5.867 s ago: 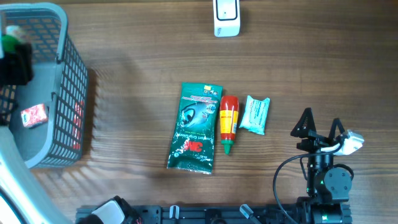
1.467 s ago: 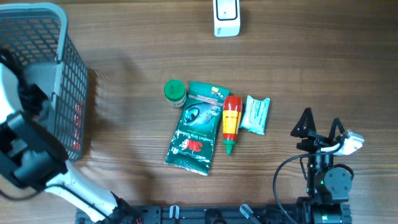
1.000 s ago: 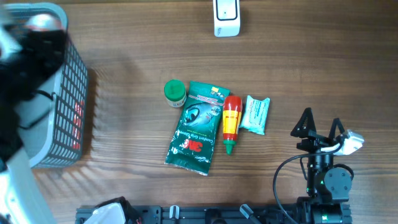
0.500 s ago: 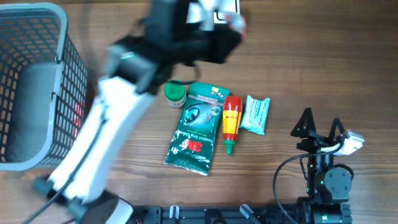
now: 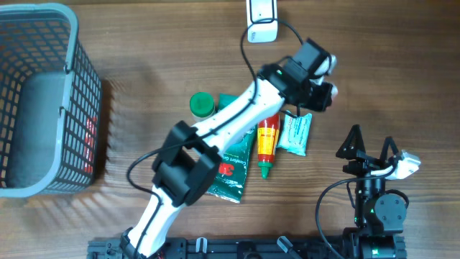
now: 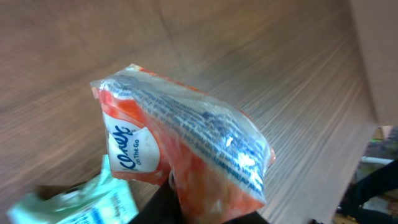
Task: Scan the item barcode
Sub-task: 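Carry the tissue pack right and drop it near the right gripper, then move the left gripper back over the basket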
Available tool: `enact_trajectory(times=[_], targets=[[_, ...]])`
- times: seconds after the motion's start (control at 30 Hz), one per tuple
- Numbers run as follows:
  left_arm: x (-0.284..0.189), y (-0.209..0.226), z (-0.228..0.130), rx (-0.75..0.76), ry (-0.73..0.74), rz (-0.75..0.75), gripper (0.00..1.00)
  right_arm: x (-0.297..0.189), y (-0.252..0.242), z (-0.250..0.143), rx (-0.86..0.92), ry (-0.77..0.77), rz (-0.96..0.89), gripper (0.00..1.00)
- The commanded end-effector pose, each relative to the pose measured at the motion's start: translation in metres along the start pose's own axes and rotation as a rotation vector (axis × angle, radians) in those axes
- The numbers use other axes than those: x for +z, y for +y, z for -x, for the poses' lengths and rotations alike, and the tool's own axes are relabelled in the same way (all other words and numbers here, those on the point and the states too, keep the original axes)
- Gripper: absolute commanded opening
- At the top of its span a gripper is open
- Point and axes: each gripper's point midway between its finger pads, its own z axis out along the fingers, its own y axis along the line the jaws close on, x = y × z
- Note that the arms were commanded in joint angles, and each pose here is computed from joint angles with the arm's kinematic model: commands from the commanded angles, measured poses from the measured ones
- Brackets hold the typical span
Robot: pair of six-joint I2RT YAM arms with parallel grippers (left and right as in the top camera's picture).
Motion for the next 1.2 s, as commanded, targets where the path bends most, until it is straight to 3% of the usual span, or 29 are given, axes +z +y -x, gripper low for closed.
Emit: enact_trajectory(times=[0.0,0.2,0.4,0.43,0.5,0.57,0.77,0.87,0.97,1.07,1.17], targets=[[0.027,0.002,-0.018,0.027,0.025,0.062,0.22,0.0,-0.001,0.002,0.001,-0.011,-0.006,1.0],[0.033,-0.007,-0.027,0.054,0.028,0.088,0.33,0.0,-0.001,0.002,0.002,-0.011,-0.006,1.0],[0.024,0.022,-0.028,0.035,0.028,0.229,0.38,0.0,-0.001,0.002,0.001,-0.011,-0.006,1.0],[0.019,0.022,-0.024,0.034,0.016,0.231,0.41,0.0,-0.001,0.002,0.001,-0.011,-0.006,1.0],[-0.006,0.027,-0.007,0.035,-0.024,0.237,0.57,0.0,-0.001,0.002,0.002,-0.011,-0.006,1.0],[-0.042,0.034,0.012,0.041,-0.07,0.246,0.71,0.0,-0.001,0.002,0.001,-0.011,-0.006,1.0],[-0.185,0.048,0.057,-0.042,-0.271,0.266,0.76,0.0,-0.001,0.002,0.001,-0.01,-0.007,0.99],[-0.27,0.041,0.065,-0.057,-0.413,0.266,0.88,0.0,-0.001,0.002,0.002,-0.011,-0.006,1.0],[-0.363,0.031,0.062,-0.06,-0.595,0.267,1.0,0.0,-0.001,0.002,0.002,-0.011,-0.006,1.0],[-0.441,0.036,0.045,-0.094,-0.74,0.311,1.0,0.0,-0.001,0.002,0.002,-0.011,-0.006,1.0],[-0.484,0.062,0.011,-0.135,-0.765,0.447,1.0,0.0,-0.001,0.002,0.001,-0.011,-0.006,1.0]])
